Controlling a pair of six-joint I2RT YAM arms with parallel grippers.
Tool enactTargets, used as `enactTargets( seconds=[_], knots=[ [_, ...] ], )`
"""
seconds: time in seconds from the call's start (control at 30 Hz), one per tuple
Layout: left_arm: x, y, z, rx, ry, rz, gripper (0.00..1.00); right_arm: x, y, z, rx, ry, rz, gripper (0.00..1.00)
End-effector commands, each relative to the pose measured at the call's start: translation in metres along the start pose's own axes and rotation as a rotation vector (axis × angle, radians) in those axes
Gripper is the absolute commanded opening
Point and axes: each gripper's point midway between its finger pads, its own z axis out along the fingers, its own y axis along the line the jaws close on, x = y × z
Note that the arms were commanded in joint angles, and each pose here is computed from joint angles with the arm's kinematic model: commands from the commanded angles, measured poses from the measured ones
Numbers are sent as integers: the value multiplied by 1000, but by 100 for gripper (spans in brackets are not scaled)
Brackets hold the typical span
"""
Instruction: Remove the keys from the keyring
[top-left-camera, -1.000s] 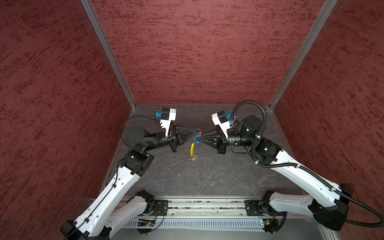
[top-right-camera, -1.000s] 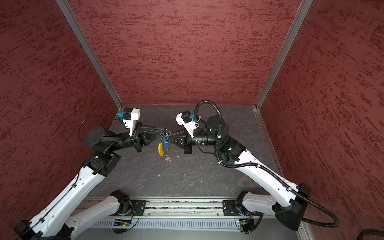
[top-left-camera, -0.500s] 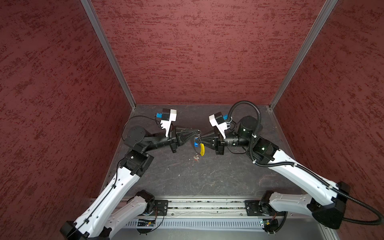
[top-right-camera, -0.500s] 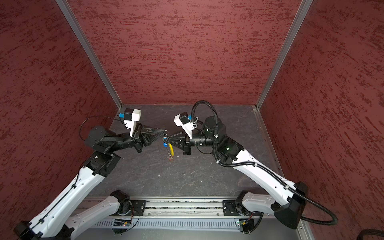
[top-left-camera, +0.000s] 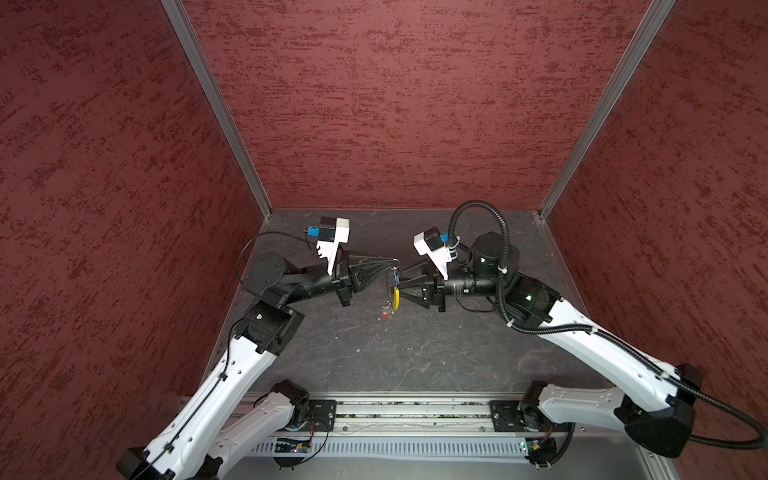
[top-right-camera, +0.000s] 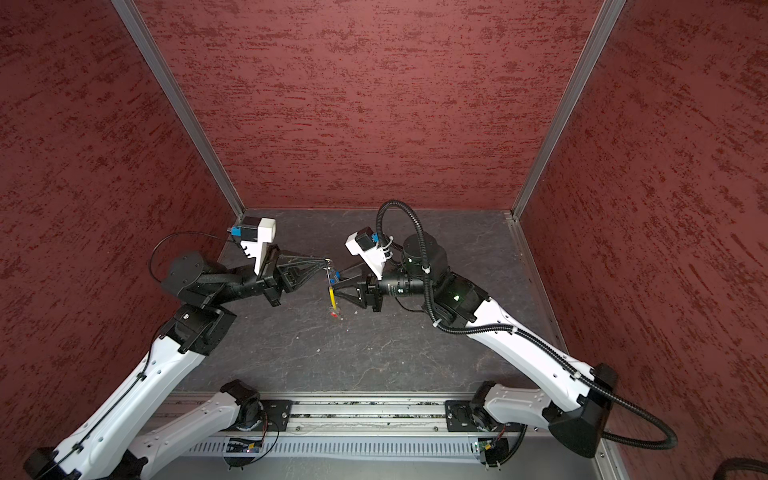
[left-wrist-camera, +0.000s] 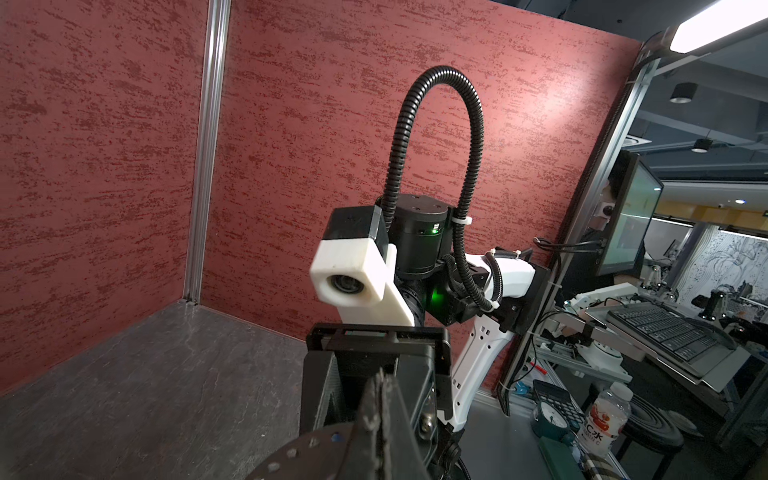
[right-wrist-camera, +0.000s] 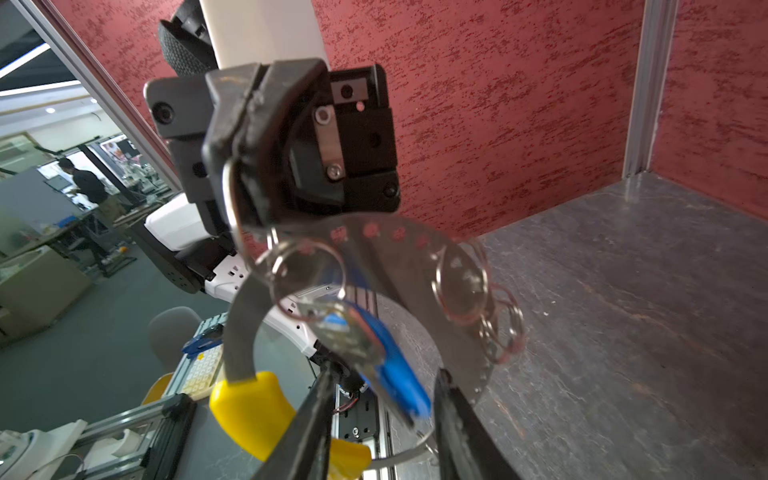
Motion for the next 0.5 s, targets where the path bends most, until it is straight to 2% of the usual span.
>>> enactTargets(
  seconds=[0.0,0.23,0.47],
  knots=[
    [-16,-13,-2,23,-34,66,0,-34,16,-23,55,-86,-84,46],
    [-17,-16,-1,37,-40,68,0,-85,30,-53,107,-322,-127,51],
    [-17,-18,-1,46,-42,67,0,-85,29,-32,12,-323,-103,49]
  ],
)
